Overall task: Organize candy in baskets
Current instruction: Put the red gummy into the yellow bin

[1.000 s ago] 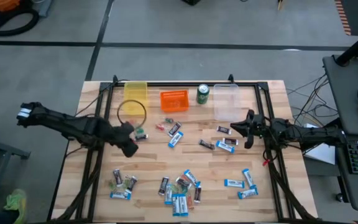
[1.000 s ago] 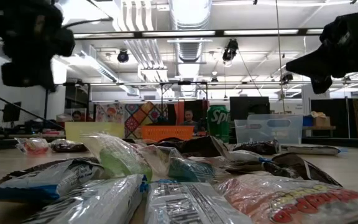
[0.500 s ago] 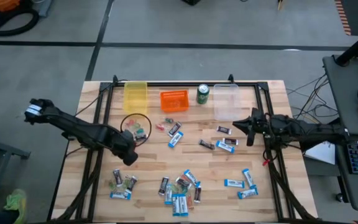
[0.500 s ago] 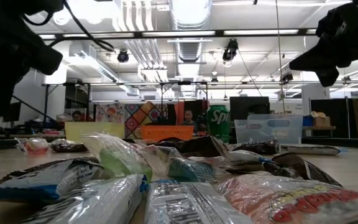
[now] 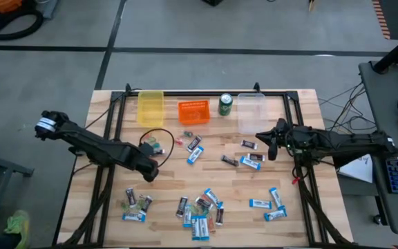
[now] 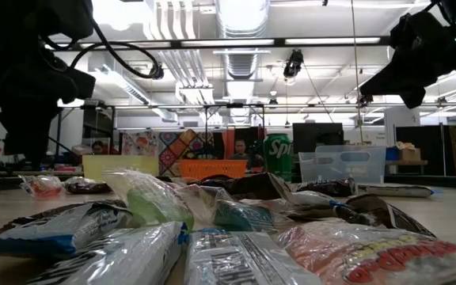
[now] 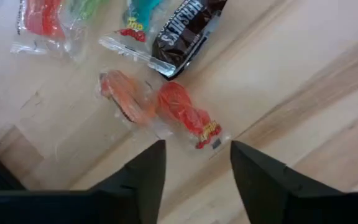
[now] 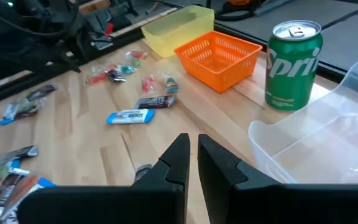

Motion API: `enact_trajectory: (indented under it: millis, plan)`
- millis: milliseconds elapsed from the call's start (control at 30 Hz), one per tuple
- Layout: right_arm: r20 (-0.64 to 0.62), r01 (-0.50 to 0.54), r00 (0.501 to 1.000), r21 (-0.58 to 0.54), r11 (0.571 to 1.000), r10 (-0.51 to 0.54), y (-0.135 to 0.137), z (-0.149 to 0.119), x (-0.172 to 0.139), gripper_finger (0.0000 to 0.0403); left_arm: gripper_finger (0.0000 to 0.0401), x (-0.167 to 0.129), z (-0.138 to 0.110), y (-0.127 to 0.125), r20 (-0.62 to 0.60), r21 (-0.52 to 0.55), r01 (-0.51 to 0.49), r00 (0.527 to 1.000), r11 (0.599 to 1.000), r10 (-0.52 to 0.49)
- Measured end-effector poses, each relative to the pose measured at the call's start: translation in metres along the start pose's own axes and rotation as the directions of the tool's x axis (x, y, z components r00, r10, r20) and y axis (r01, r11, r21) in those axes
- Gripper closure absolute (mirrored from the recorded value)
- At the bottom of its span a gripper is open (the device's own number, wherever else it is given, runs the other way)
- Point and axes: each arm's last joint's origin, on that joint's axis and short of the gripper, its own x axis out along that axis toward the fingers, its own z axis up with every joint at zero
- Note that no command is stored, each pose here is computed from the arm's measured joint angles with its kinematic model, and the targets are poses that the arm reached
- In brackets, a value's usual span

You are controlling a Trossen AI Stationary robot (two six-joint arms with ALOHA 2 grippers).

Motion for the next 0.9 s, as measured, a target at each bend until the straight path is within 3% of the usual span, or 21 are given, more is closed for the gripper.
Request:
enact_trajectory:
  millis: [167,333,700,900]
  plan:
    - [-0.019,0.025,1.0,0.017,1.0,-0.025,0.002,0.001,0.007,0.038,0.0206,0.008,0.001,-0.006,0.003,0.001,-0.012,1.0,1.0,0.012]
    - [0.007,0.013,1.0,0.026,1.0,-0.014,0.005,0.004,0.012,0.038,0.0209,0.017,0.003,-0.014,0.036,0.007,-0.005,0.999,1.0,0.005]
    - [-0.013,0.018,1.0,0.012,1.0,-0.018,0.006,0.002,0.018,0.038,0.021,0.038,0.003,-0.022,0.04,0.01,-0.107,0.994,0.994,0.107]
    - [-0.018,0.02,1.0,0.006,1.0,-0.019,0.006,0.002,0.018,0.038,0.0242,0.046,0.002,-0.025,0.026,0.011,-0.134,0.991,0.991,0.134]
